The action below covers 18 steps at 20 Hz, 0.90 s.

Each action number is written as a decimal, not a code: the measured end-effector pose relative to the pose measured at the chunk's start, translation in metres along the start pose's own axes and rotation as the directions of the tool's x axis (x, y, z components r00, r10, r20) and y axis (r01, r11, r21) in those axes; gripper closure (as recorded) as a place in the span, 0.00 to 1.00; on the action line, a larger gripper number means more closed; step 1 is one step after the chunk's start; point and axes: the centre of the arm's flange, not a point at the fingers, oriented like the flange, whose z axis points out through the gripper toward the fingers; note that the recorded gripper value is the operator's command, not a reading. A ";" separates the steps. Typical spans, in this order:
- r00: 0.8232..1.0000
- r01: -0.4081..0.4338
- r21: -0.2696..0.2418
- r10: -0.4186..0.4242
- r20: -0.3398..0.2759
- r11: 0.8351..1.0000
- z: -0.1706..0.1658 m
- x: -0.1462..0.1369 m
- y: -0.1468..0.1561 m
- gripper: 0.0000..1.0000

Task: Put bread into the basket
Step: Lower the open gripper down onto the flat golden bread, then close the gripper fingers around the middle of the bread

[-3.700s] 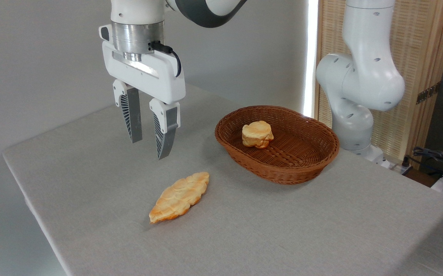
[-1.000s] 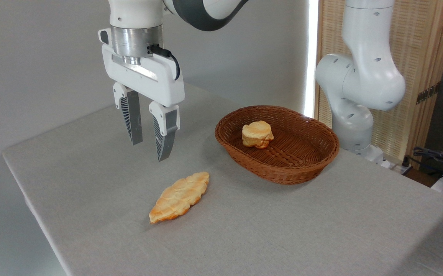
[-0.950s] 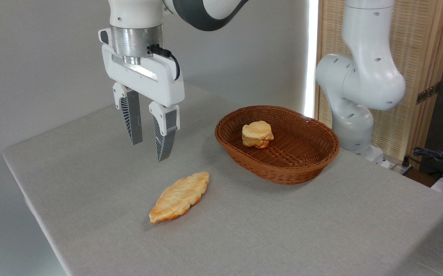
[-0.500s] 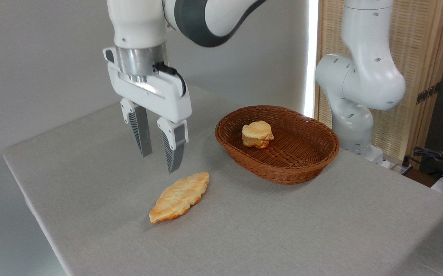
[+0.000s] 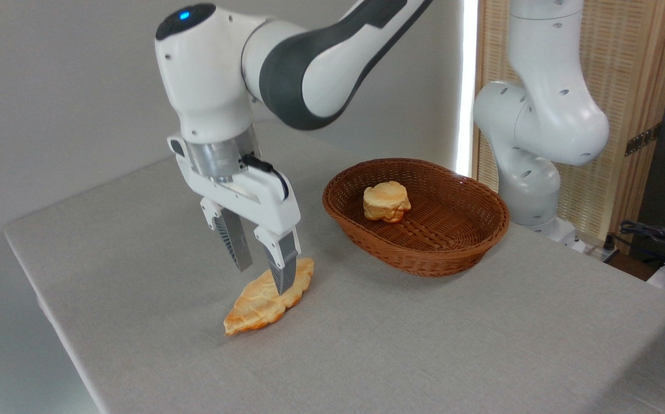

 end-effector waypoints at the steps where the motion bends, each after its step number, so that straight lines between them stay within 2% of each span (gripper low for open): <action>1: 1.000 0.004 -0.005 -0.004 0.008 1.000 0.006 0.000 -0.003 0.00; 7: 0.999 0.011 -0.021 -0.010 0.035 1.000 0.028 0.004 -0.009 0.00; 11: 0.999 0.011 -0.021 -0.010 0.035 1.000 0.030 0.005 -0.010 0.00; 14: 1.000 0.012 -0.016 -0.012 0.022 1.000 0.028 0.006 -0.011 0.00; 18: 0.999 0.028 -0.035 -0.029 -0.020 0.999 0.026 0.010 -0.010 0.00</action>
